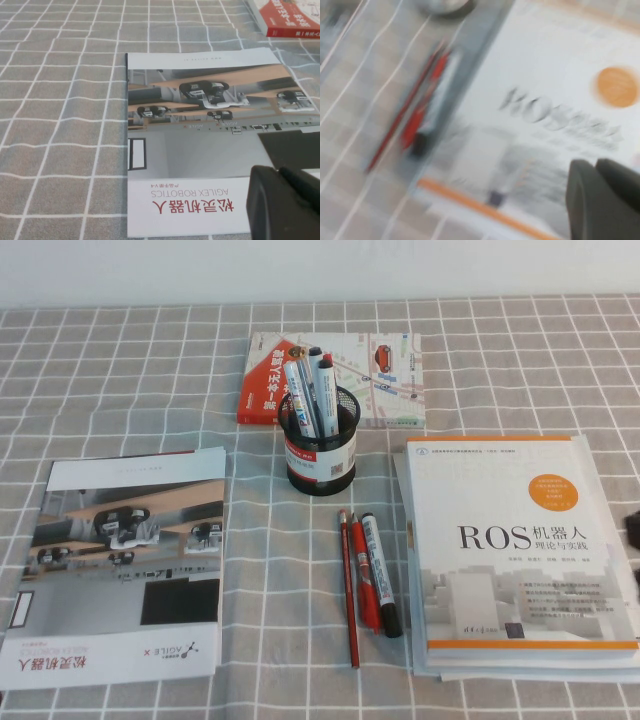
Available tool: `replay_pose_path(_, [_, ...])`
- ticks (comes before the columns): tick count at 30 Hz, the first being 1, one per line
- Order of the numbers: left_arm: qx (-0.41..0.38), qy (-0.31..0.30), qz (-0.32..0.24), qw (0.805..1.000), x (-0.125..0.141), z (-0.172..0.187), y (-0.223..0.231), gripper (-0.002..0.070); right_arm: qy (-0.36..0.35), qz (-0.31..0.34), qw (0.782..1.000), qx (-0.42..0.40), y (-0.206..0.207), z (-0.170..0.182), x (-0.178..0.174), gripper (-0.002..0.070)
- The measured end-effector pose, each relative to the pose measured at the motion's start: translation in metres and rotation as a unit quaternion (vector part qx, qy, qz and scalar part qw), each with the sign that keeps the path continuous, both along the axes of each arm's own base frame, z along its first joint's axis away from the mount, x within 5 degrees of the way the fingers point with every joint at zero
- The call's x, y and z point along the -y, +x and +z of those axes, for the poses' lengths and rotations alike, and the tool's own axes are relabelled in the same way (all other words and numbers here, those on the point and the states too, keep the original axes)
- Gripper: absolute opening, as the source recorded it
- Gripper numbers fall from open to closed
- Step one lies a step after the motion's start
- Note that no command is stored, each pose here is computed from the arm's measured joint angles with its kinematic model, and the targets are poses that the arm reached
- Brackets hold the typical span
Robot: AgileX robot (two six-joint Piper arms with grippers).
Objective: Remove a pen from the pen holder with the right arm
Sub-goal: 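Take a marker out of the pen holder and lay it on the table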
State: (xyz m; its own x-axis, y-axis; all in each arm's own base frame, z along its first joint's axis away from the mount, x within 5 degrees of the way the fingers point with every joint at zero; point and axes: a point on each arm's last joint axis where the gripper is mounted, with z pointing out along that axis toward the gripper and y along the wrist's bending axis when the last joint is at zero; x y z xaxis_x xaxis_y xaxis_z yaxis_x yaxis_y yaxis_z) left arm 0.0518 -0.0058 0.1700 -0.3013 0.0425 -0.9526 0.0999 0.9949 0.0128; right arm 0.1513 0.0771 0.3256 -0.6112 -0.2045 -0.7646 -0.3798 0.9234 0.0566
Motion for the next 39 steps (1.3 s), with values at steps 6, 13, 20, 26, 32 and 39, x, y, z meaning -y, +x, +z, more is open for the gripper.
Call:
replay_pose_path(6, [0.0, 0.0, 0.0, 1.0, 0.0, 0.0, 0.0, -0.0004, 0.053, -0.089, 0.986, 0.133, -0.024, -0.057, 0.042, -0.0012])
replay_pose_path(13, [0.0, 0.0, 0.0, 1.0, 0.0, 0.0, 0.0, -0.0004, 0.074, -0.172, 0.958, 0.217, -0.066, -0.121, 0.069, -0.0012])
replay_pose_path(20, [0.0, 0.0, 0.0, 1.0, 0.0, 0.0, 0.0, -0.0004, 0.093, -0.181, 0.942, 0.268, -0.084, -0.134, 0.072, -0.0012])
replay_pose_path(26, [0.0, 0.0, 0.0, 1.0, 0.0, 0.0, 0.0, -0.0004, 0.091, -0.185, 0.943, 0.262, -0.094, -0.139, 0.073, -0.0012])
replay_pose_path(32, [0.0, 0.0, 0.0, 1.0, 0.0, 0.0, 0.0, -0.0004, 0.087, -0.186, 0.946, 0.249, -0.096, -0.142, 0.074, -0.0012])
replay_pose_path(39, [0.0, 0.0, 0.0, 1.0, 0.0, 0.0, 0.0, -0.0004, 0.086, -0.184, 0.949, 0.242, -0.096, -0.144, 0.073, -0.0012])
